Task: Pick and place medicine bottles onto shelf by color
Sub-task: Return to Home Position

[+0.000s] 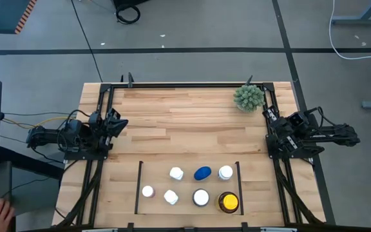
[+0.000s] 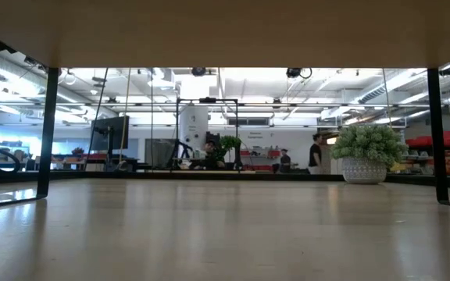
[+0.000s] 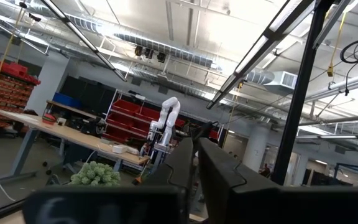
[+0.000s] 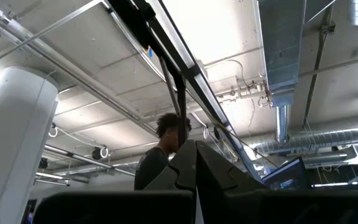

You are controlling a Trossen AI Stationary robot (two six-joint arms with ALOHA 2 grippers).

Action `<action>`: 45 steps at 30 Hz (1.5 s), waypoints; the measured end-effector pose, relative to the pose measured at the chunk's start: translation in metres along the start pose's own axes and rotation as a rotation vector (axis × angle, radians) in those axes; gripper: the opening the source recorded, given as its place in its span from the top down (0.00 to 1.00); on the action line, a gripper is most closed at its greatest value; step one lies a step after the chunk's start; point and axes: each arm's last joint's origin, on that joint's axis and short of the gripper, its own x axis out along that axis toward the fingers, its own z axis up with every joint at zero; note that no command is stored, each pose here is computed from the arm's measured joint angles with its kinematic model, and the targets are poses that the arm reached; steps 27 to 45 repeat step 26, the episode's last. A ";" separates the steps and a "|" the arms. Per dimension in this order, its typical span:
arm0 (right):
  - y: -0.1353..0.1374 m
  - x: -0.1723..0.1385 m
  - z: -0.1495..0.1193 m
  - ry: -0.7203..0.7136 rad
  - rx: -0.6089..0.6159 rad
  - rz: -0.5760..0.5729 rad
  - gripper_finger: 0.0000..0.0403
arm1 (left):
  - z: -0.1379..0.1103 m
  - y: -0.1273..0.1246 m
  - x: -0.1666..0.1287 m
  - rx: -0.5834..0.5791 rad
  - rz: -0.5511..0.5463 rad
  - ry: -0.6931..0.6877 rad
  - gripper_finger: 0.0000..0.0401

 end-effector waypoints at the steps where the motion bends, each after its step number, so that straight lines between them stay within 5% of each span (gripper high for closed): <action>1: 0.000 0.000 0.000 0.000 0.000 0.000 0.99 | 0.000 0.000 0.000 0.000 0.000 0.000 0.92; 45: 0.000 0.000 0.000 0.000 0.000 0.000 0.99 | 0.000 0.000 0.000 0.000 0.000 0.000 0.93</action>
